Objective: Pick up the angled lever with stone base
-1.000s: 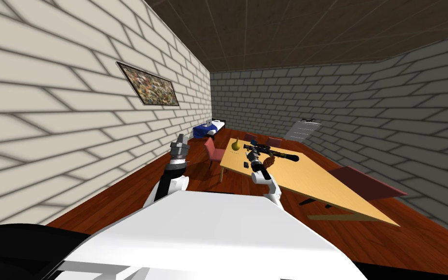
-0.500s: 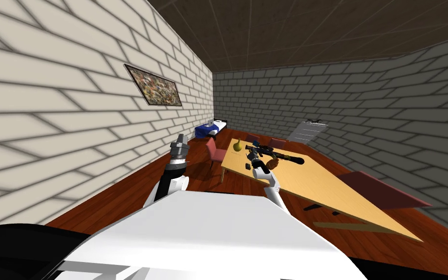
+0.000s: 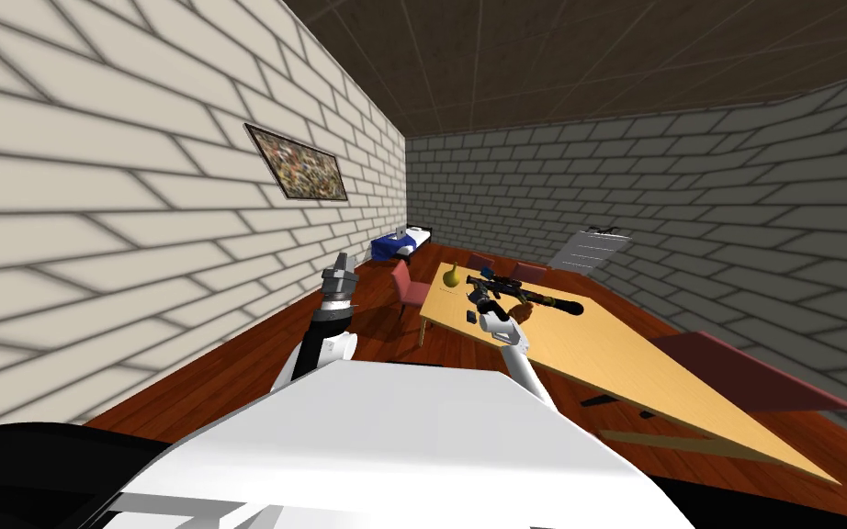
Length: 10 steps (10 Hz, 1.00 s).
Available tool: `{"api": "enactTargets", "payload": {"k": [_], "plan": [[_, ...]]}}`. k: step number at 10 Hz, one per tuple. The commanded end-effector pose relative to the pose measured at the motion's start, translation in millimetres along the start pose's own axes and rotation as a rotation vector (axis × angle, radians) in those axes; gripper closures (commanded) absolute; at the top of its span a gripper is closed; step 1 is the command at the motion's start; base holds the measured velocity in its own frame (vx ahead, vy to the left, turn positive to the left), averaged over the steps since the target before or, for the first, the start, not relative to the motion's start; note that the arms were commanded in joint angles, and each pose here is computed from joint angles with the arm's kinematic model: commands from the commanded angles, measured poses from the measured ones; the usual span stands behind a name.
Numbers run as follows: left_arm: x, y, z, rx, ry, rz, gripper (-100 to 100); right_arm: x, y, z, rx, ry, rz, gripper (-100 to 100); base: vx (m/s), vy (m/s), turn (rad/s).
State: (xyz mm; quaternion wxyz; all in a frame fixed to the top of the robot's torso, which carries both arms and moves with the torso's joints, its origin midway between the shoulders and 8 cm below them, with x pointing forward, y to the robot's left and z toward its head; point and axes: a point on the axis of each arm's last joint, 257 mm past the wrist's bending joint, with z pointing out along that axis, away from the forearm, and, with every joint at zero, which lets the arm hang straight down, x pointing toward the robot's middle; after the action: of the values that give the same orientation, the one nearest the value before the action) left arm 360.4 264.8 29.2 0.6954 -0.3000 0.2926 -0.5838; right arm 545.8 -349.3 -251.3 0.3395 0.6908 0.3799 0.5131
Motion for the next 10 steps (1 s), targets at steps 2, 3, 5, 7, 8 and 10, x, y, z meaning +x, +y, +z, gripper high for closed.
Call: {"api": "enactTargets", "payload": {"k": [2, 3, 5, 7, 8, 10], "plan": [[0.0, 0, 0.0, 0.000, 0.000, 0.000, 0, -19, -1, 14.6, 0.051, -0.063, 0.081, -100, 0.025, -0.001, 0.053], [0.0, 0, 0.0, 0.000, 0.000, 0.000, 0, -30, -13, 14.5, 0.084, -0.095, 0.112, -100, 0.023, -0.006, 0.043], [0.0, 0, 0.0, 0.000, 0.000, 0.000, 0, -43, -11, 21.9, 0.109, -0.136, 0.167, -100, 0.013, 0.000, 0.035], [0.0, 0, 0.0, 0.000, 0.000, 0.000, 0, -58, -11, 27.8, 0.139, -0.189, 0.230, -100, 0.022, -0.006, 0.058], [0.0, 0, 0.0, 0.000, 0.000, 0.000, 0, -69, -24, 25.6, 0.169, -0.225, 0.261, -100, 0.022, -0.008, 0.044], [0.0, 0, 0.0, 0.000, 0.000, 0.000, 0, -81, -21, 30.0, 0.188, -0.271, 0.320, -100, 0.013, -0.003, 0.031]]}}
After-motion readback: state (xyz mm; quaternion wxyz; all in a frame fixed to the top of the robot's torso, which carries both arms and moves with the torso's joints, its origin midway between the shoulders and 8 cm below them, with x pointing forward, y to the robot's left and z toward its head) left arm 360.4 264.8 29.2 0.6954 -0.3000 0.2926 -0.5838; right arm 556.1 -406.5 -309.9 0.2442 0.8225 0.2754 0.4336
